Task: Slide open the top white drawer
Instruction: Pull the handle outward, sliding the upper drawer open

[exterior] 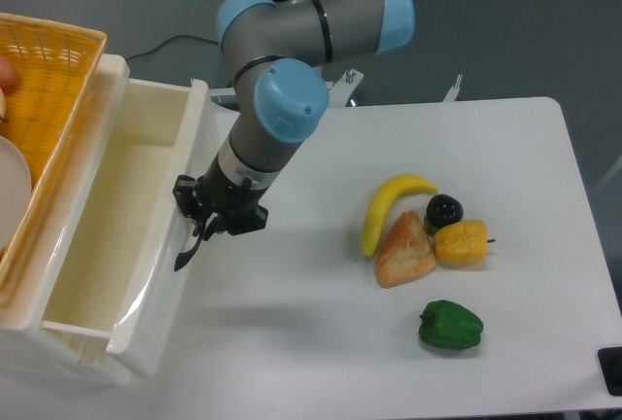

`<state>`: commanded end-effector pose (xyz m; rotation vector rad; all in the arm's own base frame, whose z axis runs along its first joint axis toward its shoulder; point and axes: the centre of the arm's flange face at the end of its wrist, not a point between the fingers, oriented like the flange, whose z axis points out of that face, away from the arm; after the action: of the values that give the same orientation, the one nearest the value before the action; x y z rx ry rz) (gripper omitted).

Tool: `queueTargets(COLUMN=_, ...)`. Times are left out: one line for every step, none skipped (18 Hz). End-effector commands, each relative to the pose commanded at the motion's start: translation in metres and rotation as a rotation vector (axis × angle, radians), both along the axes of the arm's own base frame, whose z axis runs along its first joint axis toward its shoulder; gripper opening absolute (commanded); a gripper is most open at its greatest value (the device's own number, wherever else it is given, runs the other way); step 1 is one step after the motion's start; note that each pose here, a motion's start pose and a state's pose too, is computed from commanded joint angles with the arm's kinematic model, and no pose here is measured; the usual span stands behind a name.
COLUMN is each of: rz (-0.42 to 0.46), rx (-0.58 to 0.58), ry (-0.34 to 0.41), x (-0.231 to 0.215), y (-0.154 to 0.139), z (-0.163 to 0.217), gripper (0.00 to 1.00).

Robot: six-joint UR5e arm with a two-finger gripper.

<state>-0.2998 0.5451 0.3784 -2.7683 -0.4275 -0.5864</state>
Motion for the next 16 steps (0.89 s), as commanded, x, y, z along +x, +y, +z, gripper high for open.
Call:
queueTargets(rz=0.002, rx=0.0, ry=0.0, x=-0.001, y=0.0, z=0.0, gripper=0.22)
queueTargets(rz=0.009, rx=0.0, ry=0.0, x=-0.005, y=-0.002, z=0.0, gripper=0.22)
queueTargets(rz=0.017, rx=0.0, ry=0.0, x=-0.01, y=-0.004, z=0.0, gripper=0.22)
queueTargets(rz=0.02, rx=0.0, ry=0.002, x=-0.012, y=-0.005, z=0.0, gripper=0.22)
queueTargets(rz=0.02, rx=0.002, ry=0.004, x=-0.014, y=-0.005, z=0.001, gripper=0.22)
queueTargets(rz=0.025, rx=0.002, ry=0.004, x=-0.017, y=-0.006, z=0.001, gripper=0.22)
queueTargets(rz=0.027, rx=0.005, ry=0.005, x=-0.022, y=-0.009, z=0.001, gripper=0.22)
queueTargets(rz=0.028, rx=0.005, ry=0.005, x=-0.024, y=-0.011, z=0.0, gripper=0.22)
queueTargets(rz=0.029, rx=0.004, ry=0.006, x=-0.025, y=-0.012, z=0.0, gripper=0.22)
queueTargets(rz=0.033, rx=0.005, ry=0.007, x=-0.028, y=-0.013, z=0.0, gripper=0.22)
queueTargets(rz=0.04, rx=0.006, ry=0.008, x=-0.032, y=-0.015, z=0.001, gripper=0.22)
queueTargets(rz=0.042, rx=0.007, ry=0.009, x=-0.033, y=-0.016, z=0.001, gripper=0.22)
queueTargets(rz=0.046, rx=0.007, ry=0.009, x=-0.035, y=-0.017, z=0.001, gripper=0.22)
queueTargets(rz=0.053, rx=0.008, ry=0.01, x=-0.039, y=-0.019, z=0.003, gripper=0.22)
queueTargets(rz=0.057, rx=0.009, ry=0.011, x=-0.042, y=-0.021, z=0.003, gripper=0.22)
queueTargets(rz=0.059, rx=0.007, ry=0.009, x=-0.042, y=-0.021, z=0.002, gripper=0.22)
